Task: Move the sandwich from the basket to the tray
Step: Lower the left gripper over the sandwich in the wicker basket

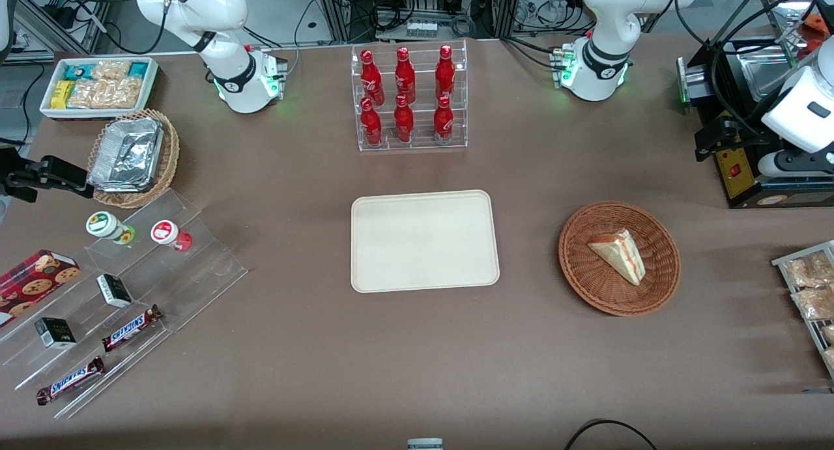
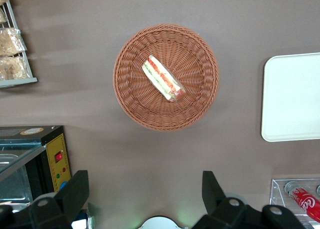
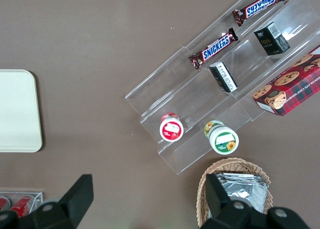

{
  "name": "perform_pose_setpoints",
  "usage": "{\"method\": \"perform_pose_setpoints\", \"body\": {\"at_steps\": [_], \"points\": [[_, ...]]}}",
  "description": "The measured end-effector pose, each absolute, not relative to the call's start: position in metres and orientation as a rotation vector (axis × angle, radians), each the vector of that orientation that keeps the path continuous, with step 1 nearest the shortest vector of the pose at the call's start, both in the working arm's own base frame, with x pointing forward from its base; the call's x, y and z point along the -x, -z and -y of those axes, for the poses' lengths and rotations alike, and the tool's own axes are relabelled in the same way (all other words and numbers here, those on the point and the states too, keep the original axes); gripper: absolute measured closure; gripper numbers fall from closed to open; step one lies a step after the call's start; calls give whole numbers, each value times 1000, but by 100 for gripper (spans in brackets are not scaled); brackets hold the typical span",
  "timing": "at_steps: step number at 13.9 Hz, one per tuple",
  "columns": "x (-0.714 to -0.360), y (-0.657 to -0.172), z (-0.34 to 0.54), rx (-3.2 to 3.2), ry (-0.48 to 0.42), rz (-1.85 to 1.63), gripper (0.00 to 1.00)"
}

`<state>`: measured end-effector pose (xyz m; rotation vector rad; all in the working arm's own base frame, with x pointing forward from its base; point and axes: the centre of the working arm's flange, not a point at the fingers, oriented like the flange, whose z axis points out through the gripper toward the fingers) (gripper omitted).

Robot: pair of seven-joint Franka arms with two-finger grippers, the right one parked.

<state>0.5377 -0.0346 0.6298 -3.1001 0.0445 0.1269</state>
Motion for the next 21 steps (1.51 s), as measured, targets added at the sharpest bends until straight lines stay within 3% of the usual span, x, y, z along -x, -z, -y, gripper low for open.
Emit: {"method": "perform_pose_setpoints", "body": {"at_steps": [5,8,11,16,21], "points": [[-554,-614,31,3105,-123,-32,0],[-582,-559,31,3103,-149,-30,0],[-598,-491,26,3104,-118,56,0],[-592,-403,22,3086,-14,419,0],[-567,-341,43,3054,23,661,0]]}}
